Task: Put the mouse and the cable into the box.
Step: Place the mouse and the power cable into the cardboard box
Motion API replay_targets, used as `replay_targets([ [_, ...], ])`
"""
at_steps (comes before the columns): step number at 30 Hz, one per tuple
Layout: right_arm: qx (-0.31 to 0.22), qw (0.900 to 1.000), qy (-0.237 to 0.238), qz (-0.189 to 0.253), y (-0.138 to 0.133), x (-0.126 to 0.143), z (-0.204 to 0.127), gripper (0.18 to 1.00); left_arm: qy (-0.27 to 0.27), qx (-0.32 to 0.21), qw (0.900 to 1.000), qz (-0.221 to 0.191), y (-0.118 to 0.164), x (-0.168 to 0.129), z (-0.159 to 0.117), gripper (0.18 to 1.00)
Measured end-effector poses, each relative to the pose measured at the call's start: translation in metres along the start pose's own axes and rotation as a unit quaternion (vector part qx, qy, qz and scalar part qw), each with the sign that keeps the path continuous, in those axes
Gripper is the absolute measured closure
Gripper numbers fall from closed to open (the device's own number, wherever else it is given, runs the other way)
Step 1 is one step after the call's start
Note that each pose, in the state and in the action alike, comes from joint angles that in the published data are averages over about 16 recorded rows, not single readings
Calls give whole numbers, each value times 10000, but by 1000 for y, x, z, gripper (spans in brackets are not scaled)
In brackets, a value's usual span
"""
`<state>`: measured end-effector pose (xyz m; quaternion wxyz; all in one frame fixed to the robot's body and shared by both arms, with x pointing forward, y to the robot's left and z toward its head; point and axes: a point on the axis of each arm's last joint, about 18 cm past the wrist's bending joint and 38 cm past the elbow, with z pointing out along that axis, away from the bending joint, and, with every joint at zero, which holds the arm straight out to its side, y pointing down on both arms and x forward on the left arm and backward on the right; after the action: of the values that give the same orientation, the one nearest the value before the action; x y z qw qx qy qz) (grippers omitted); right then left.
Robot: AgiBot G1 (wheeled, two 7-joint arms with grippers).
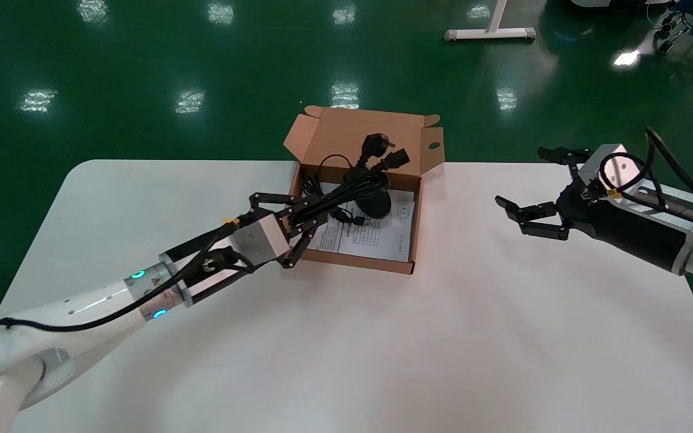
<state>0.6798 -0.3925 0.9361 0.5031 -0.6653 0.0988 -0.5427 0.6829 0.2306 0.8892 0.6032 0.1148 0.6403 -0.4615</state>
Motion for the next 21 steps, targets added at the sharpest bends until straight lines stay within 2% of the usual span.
replay_targets([
  [8,-19,10000,13,8,-1,-1,-2,178,218,61,9988,442,6,-3,28,929],
  [21,-36,10000,33,10,-3,-3,-3,178,461,18,9956,818,18,-5,29,929],
])
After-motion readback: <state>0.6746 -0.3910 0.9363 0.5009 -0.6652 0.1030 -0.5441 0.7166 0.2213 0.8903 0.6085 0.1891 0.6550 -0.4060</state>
